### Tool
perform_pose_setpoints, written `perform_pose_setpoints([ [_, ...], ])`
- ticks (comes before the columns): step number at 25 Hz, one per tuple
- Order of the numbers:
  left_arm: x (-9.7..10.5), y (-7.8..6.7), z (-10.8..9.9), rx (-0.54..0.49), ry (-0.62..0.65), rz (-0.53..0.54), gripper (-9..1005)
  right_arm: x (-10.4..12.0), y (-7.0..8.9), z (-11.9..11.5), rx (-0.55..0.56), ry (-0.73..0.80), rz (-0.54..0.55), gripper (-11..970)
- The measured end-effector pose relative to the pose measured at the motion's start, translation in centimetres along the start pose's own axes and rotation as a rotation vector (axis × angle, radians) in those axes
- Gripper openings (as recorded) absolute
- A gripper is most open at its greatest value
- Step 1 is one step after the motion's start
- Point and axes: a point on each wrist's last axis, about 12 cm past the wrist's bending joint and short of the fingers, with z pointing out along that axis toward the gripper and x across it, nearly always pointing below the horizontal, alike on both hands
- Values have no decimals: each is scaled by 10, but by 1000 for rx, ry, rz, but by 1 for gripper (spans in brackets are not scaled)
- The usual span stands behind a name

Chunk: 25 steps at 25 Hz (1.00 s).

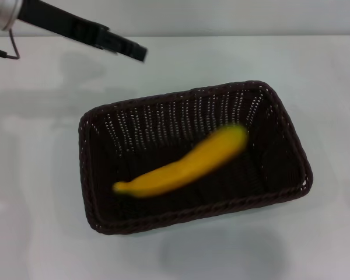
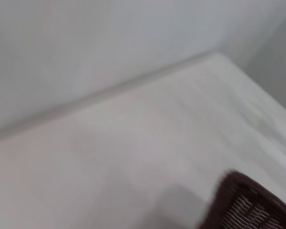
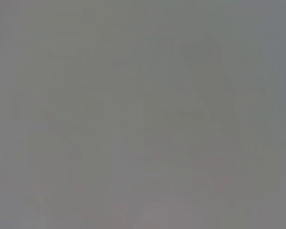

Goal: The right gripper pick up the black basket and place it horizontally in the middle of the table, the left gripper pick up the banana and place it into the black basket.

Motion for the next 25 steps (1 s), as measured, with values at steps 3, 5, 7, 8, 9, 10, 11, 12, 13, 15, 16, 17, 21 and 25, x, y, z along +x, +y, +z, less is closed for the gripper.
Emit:
perform_pose_setpoints([
  [3, 19, 8, -6, -46, -146, 84, 830, -4, -7, 1, -18, 7, 31, 872],
  [5, 35, 14, -10, -85, -262, 129, 829, -6, -14, 4, -29, 32, 35, 872],
  [7, 52, 20, -12, -139, -389, 147, 828, -7, -21, 10, -52, 70, 41, 872],
  [8, 61, 23, -13, -170, -448, 153, 828, -8, -24, 14, -62, 88, 52, 872],
  [9, 69, 26, -15, -192, -498, 162, 828, -9, -27, 17, -76, 108, 69, 872],
  [10, 79, 28, -17, -216, -539, 166, 827, -10, -30, 19, -85, 122, 90, 872],
  [11, 91, 31, -18, -237, -585, 167, 827, -11, -32, 21, -92, 130, 113, 872],
  [12, 103, 35, -20, -255, -635, 165, 827, -12, -34, 22, -95, 134, 139, 872],
  [13, 117, 38, -20, -272, -681, 155, 827, -13, -35, 22, -97, 137, 159, 872],
  [15, 138, 43, -21, -300, -765, 143, 827, -15, -38, 22, -107, 140, 194, 872],
  [16, 164, 46, -25, -345, -856, 132, 827, -15, -38, 21, -111, 142, 207, 872],
  [17, 164, 46, -25, -345, -856, 132, 827, -16, -39, 20, -117, 142, 221, 872],
  [21, 220, 44, -33, -501, -1001, 193, 827, -15, -35, 13, -118, 124, 251, 872],
  [25, 252, 40, -35, -623, -1067, 205, 827, -12, -24, 7, -102, 97, 271, 872],
])
